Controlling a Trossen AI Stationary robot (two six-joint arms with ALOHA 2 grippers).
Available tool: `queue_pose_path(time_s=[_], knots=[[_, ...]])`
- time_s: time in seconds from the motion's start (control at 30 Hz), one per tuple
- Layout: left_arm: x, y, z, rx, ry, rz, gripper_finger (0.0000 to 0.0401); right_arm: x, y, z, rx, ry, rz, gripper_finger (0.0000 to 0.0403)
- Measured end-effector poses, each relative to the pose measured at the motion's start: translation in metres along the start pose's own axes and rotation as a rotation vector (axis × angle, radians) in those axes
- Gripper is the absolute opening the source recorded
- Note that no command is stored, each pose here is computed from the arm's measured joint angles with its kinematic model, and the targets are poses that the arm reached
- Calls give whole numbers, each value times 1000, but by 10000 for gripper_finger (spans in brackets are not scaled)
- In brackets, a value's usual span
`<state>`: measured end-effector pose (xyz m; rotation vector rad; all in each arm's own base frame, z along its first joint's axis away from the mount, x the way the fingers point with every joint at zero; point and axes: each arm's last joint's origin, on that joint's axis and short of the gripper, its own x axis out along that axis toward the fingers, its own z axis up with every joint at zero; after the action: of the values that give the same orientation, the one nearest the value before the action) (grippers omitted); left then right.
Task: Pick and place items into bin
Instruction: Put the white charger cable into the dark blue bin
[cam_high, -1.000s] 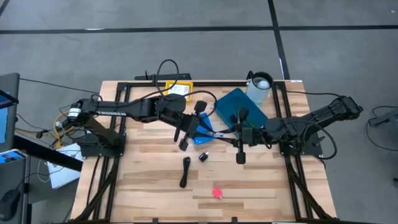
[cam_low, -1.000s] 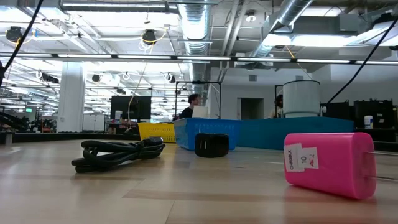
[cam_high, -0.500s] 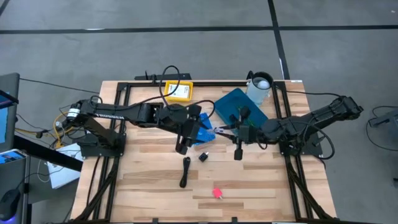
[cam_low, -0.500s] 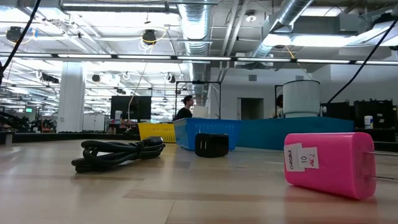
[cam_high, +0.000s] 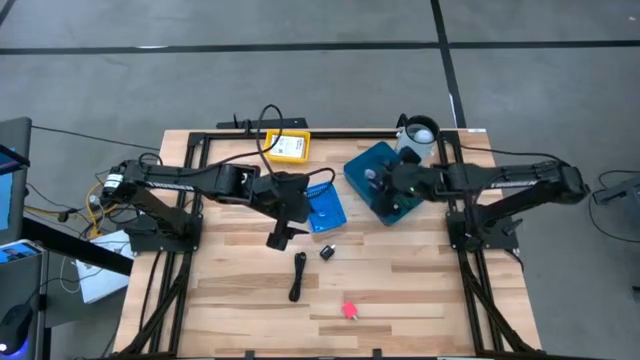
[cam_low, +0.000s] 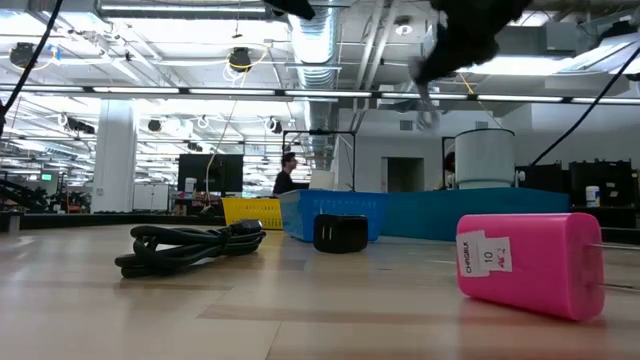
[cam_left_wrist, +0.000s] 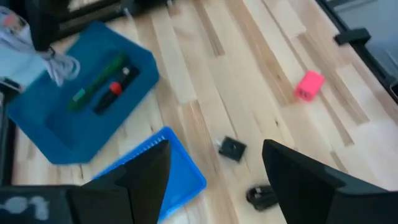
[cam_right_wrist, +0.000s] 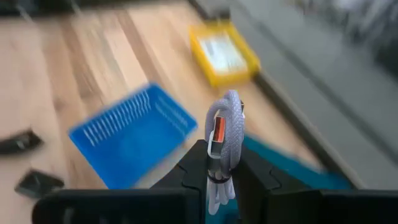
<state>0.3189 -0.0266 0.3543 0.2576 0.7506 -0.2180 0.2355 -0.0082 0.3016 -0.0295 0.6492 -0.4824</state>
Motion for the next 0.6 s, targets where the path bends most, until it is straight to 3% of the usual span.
queue_pose_path(time_s=[0.27, 0.6], knots=[[0, -2, -6, -40, 58, -15, 245, 16, -31, -22, 146, 298, 7, 43], [2, -2, -5, -40, 53, -43, 245, 32, -32, -26, 167, 365, 0, 78]])
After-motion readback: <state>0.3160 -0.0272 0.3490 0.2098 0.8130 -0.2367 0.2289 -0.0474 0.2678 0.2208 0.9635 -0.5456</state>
